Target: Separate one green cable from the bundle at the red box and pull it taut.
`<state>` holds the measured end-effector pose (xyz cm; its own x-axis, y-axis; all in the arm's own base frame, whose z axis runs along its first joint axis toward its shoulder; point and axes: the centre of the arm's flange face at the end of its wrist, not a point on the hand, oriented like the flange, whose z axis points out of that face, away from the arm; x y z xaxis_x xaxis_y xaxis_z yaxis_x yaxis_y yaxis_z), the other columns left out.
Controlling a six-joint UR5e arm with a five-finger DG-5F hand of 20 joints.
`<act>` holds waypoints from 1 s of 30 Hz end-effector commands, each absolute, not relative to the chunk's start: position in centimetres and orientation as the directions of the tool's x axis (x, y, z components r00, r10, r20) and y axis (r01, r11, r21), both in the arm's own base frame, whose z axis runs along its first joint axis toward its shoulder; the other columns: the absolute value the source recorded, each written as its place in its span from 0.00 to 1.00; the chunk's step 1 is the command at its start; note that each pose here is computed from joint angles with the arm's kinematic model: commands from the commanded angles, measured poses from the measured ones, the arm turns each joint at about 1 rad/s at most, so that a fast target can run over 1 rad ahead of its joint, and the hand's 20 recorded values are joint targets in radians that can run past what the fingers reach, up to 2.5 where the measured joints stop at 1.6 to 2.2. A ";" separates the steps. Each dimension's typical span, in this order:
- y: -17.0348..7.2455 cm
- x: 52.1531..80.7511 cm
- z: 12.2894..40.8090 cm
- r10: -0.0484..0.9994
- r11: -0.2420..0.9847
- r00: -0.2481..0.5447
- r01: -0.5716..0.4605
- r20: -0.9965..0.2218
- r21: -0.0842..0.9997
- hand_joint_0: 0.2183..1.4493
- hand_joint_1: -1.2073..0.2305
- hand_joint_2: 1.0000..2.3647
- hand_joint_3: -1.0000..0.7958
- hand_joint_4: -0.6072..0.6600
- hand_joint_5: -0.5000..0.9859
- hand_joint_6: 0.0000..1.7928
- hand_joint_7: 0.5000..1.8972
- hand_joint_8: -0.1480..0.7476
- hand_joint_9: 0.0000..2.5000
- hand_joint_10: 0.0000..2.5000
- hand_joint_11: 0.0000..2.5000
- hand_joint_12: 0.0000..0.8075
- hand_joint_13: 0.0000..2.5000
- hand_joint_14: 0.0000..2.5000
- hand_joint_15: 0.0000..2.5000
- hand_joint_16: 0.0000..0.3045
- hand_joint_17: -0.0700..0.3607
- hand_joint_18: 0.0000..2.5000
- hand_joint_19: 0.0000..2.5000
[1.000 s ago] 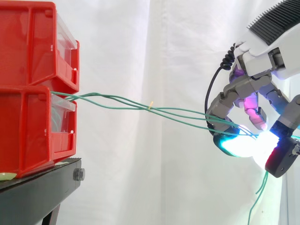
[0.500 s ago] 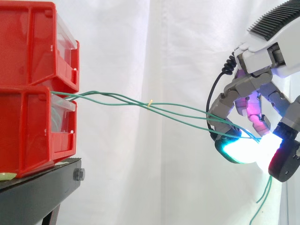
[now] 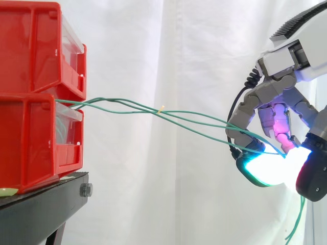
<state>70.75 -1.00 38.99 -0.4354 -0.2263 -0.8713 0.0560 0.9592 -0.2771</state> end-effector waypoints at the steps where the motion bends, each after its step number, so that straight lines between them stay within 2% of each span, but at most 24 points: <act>1: -1.0 70.7 39.0 -0.164 0.972 -0.432 0.082 -0.887 -0.219 0.40 0.35 0.01 0.38 0.53 0.42 0.28 0.58 0.41 0.72 0.00 0.10 0.50 0.47 0.01 0.21 0.15 0.40 0.32 0.24; 12: -0.9 70.5 38.8 0.023 0.987 -0.426 0.155 -0.905 -0.048 0.40 0.34 0.01 0.38 0.54 0.42 0.28 0.59 0.40 0.72 0.00 0.10 0.51 0.47 0.01 0.21 0.15 0.40 0.33 0.24; 23: -0.7 69.8 38.5 0.145 0.983 -0.462 0.171 -0.875 0.072 0.40 0.35 0.01 0.38 0.53 0.42 0.28 0.58 0.41 0.73 0.00 0.10 0.51 0.47 0.01 0.21 0.15 0.39 0.33 0.24; 30: -0.9 69.4 38.4 0.184 0.977 -0.483 0.187 -0.856 0.105 0.40 0.34 0.01 0.38 0.53 0.42 0.28 0.59 0.40 0.72 0.00 0.10 0.51 0.47 0.01 0.21 0.15 0.39 0.33 0.24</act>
<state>69.60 -0.79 38.42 -0.4742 0.1652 -0.8648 0.1787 0.9799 0.0892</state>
